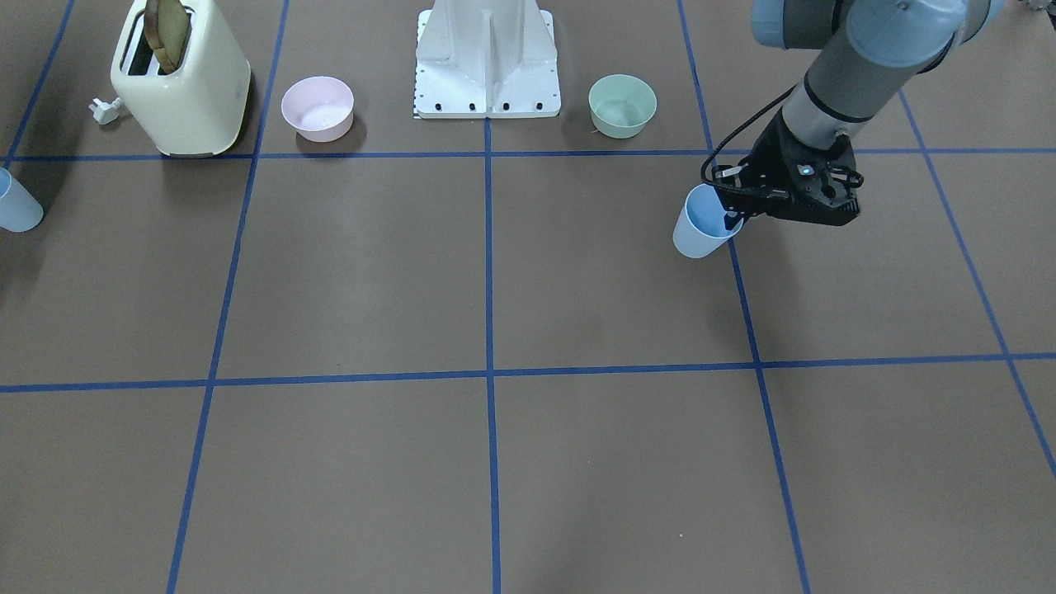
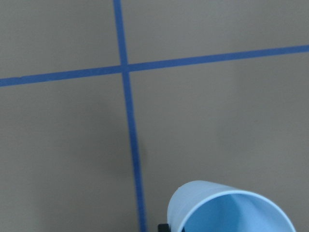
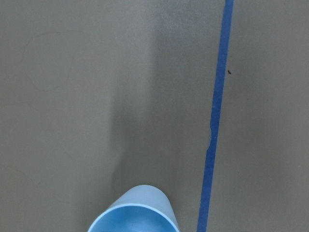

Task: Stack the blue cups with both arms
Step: 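Carry the blue cup toward center with left gripper while right arm reaches other cup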

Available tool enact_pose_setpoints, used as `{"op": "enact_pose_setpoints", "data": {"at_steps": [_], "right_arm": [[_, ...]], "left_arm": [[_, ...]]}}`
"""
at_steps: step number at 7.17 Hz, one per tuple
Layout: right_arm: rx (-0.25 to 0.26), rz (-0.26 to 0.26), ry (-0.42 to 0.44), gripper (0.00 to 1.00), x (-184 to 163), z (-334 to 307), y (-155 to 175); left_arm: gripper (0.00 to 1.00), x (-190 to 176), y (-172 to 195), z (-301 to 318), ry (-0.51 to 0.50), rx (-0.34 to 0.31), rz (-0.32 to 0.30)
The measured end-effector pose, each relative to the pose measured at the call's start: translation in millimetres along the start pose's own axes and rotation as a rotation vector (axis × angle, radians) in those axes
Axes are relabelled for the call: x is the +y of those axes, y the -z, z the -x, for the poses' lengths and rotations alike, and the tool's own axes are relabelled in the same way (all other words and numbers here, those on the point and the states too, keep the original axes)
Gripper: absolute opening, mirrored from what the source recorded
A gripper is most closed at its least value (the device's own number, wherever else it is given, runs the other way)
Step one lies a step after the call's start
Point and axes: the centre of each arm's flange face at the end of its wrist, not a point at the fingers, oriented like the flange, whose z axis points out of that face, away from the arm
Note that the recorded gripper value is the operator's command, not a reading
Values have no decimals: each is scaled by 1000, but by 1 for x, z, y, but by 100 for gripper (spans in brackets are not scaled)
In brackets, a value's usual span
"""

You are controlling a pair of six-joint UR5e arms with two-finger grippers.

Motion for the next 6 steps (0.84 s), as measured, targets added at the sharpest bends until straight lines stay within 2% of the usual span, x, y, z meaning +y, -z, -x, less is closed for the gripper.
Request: {"op": "enact_pose_setpoints", "data": {"at_steps": [3, 4, 5, 6], "right_arm": [[-3, 11, 25, 91, 8, -11, -21], [-5, 12, 31, 72, 9, -12, -24], [-6, 13, 33, 5, 10, -12, -26], [-7, 14, 31, 0, 9, -12, -26]], "left_arm": [[0, -16, 9, -31, 23, 13, -7], [0, -20, 11, -40, 37, 20, -11], [0, -23, 11, -44, 44, 23, -12], [0, -24, 12, -46, 46, 25, -12]]}}
